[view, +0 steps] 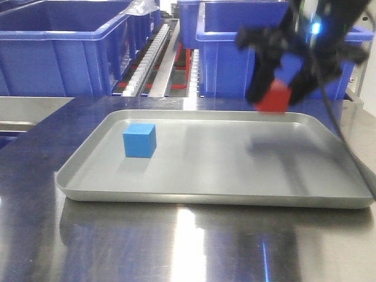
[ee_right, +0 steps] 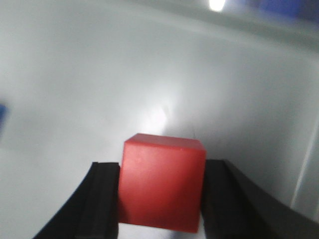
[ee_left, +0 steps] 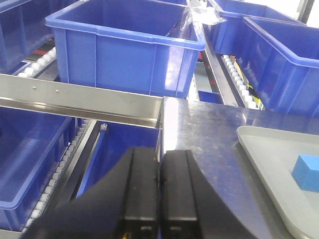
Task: Sort and place red and blue blocks on shelf
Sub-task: 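Close the right gripper on the red cube and lift it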
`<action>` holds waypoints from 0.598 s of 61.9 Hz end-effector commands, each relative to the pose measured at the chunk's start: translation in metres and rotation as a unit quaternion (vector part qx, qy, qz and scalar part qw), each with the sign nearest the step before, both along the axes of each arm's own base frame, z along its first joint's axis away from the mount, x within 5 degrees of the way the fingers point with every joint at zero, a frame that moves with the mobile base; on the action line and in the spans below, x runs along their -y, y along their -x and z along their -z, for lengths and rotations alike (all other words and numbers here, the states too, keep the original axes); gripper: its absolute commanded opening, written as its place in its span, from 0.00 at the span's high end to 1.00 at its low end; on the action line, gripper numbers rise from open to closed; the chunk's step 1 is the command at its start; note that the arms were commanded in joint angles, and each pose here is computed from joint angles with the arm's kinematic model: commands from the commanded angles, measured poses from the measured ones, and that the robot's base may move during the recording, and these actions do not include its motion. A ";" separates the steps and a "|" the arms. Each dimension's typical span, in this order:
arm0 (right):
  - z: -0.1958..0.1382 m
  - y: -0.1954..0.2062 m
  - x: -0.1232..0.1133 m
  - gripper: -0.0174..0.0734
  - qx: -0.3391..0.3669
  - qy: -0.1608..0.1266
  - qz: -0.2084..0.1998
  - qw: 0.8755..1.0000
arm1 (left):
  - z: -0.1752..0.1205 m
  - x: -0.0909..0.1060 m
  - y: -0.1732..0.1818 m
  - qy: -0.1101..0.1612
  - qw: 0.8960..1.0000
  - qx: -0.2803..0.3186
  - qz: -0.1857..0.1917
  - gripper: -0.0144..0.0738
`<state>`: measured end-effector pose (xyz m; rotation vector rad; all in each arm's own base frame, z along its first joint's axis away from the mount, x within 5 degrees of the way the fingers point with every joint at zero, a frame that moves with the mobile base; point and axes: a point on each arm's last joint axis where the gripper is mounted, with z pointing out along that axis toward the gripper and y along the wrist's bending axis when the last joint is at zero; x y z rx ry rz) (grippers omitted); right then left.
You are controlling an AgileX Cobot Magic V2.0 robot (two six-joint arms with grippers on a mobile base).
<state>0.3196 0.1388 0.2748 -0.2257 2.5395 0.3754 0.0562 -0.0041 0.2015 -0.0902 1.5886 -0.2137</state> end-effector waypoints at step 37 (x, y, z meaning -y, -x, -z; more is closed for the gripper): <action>-0.134 0.107 0.080 0.75 0.318 -0.040 0.063 0.945 | 0.006 0.001 0.000 0.007 1.000 0.030 0.007 0.70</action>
